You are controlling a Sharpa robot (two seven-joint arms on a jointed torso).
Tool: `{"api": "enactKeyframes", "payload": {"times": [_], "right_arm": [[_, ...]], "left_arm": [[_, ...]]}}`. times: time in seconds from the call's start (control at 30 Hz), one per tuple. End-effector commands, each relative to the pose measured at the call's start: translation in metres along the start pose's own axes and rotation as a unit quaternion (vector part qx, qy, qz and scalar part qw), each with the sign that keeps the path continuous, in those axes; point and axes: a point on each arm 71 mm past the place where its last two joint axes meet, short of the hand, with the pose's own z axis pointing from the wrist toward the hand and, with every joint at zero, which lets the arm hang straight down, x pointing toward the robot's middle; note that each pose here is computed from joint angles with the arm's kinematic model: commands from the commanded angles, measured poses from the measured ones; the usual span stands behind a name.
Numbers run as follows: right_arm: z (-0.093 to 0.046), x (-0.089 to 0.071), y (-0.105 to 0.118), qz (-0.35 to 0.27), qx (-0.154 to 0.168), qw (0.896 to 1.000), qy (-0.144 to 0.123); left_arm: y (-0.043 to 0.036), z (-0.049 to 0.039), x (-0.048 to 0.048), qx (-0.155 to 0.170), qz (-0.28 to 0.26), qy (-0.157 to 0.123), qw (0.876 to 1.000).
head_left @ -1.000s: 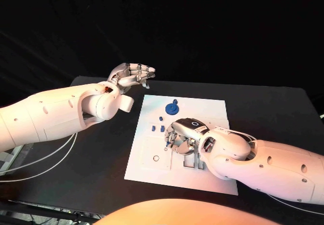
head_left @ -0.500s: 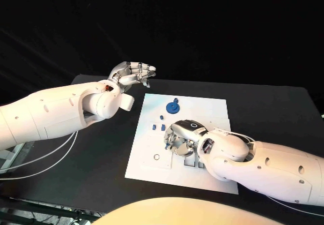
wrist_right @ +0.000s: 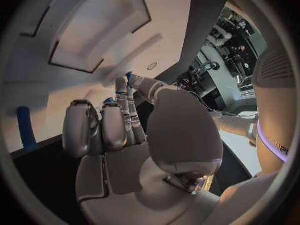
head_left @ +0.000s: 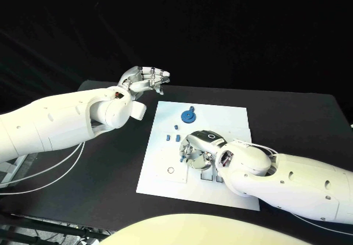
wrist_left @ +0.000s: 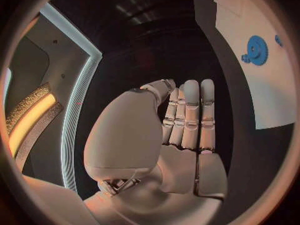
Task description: Assemble the parts on the task board
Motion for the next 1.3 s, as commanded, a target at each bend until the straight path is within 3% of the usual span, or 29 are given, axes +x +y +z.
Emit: {"api": "enactKeyframes", "payload": {"times": [0.03,0.83,1.3], "right_arm": [[0.0003,0.0017,0.0007,-0.013,0.000,1.000,0.006],[0.0028,0.0093,0.0053,-0.024,0.000,1.000,0.021],[-0.0010,0.0045,0.0020,-0.014,0.005,1.000,-0.012]], "left_arm": [[-0.0009,0.0003,0.0019,0.003,0.000,0.008,1.000],[-0.0006,0.0000,0.0029,0.001,0.000,0.017,1.000],[-0.0007,-0.0004,0.0026,0.000,0.001,0.018,1.000]]}}
